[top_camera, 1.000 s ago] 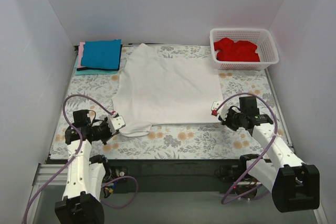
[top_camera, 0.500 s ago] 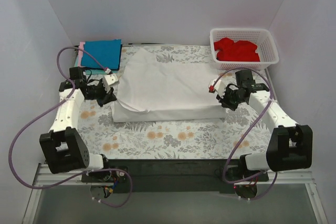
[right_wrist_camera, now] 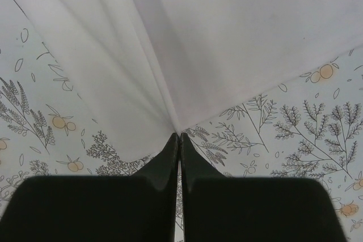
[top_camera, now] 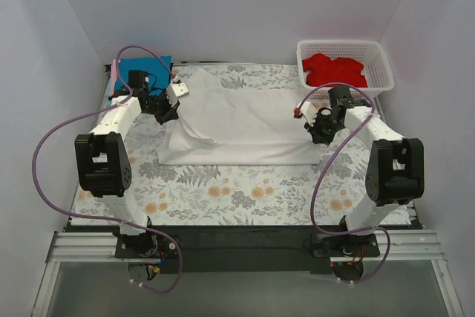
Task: Fold and stack the t-shirts
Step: Fold the tshirt
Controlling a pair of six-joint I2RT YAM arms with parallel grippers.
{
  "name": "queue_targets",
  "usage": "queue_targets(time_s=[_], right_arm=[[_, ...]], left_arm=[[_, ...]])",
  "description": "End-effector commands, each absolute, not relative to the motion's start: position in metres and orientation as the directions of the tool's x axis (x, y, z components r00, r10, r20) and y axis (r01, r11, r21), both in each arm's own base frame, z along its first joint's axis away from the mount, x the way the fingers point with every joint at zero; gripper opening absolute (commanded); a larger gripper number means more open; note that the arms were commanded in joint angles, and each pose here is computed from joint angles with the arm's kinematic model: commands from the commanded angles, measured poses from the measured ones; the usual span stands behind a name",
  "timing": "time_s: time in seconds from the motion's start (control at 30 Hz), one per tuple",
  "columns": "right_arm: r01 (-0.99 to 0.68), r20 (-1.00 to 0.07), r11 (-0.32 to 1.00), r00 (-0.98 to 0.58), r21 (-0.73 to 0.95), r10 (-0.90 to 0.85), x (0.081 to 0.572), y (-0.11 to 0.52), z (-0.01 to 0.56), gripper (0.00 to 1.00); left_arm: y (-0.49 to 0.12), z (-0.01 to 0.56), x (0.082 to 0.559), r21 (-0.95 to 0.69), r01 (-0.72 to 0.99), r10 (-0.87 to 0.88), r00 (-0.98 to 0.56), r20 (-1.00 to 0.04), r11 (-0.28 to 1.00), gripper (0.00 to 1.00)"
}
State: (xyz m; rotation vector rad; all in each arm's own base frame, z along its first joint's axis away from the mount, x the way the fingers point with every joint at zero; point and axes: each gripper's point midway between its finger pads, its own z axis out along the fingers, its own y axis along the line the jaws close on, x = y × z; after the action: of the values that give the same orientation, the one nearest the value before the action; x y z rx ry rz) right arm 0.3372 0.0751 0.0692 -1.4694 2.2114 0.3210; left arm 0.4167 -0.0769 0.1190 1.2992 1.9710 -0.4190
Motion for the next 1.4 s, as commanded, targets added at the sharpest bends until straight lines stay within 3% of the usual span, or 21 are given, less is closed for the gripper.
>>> queue_targets(time_s=[0.0,0.67,0.77,0.97,1.07,1.1,1.17,1.2,1.27,1.37], right_arm=[[-0.911,-0.521,0.402,-0.298,-0.097,-0.8,0.355,0.073,0.085,0.01],[-0.89,-0.499,0.456,-0.389,-0.014,-0.775,0.366,0.071,0.061,0.01],[-0.888,-0.496,0.46,-0.399,0.0,-0.771,0.365,0.072,0.057,0.01],[-0.881,-0.481,0.473,-0.421,0.016,-0.769,0.365,0.071,0.05,0.01],[-0.876,-0.475,0.481,-0.437,0.034,-0.763,0.362,0.071,0.047,0.01],[-0.876,-0.48,0.48,-0.438,0.038,-0.761,0.36,0.072,0.047,0.01],[-0.876,-0.484,0.48,-0.437,0.038,-0.758,0.361,0.073,0.047,0.01],[-0.875,-0.484,0.482,-0.441,0.043,-0.756,0.36,0.073,0.047,0.01],[-0.873,-0.486,0.486,-0.445,0.048,-0.752,0.36,0.074,0.047,0.01],[-0.871,-0.485,0.489,-0.448,0.047,-0.751,0.36,0.073,0.048,0.01]], left_arm=[[-0.07,0.14,0.442,0.219,0.868,0.671,-0.162,-0.723,0.446,0.0],[-0.069,0.104,0.456,0.219,0.875,0.683,-0.16,-0.713,0.433,0.0],[-0.07,0.097,0.457,0.208,0.875,0.677,-0.168,-0.717,0.437,0.09],[-0.059,0.093,0.472,0.215,0.819,0.663,-0.246,-0.707,0.533,0.13],[-0.056,0.111,0.477,0.164,0.754,0.582,-0.33,-0.743,0.636,0.22],[-0.049,0.135,0.466,0.01,0.688,0.439,-0.452,-0.776,0.726,0.33],[-0.04,0.137,0.453,-0.097,0.638,0.359,-0.544,-0.758,0.764,0.37],[-0.042,0.144,0.447,-0.155,0.638,0.321,-0.563,-0.762,0.754,0.44],[-0.036,0.141,0.419,-0.292,0.582,0.248,-0.673,-0.697,0.759,0.54],[-0.039,0.129,0.382,-0.417,0.529,0.197,-0.762,-0.617,0.739,0.61]])
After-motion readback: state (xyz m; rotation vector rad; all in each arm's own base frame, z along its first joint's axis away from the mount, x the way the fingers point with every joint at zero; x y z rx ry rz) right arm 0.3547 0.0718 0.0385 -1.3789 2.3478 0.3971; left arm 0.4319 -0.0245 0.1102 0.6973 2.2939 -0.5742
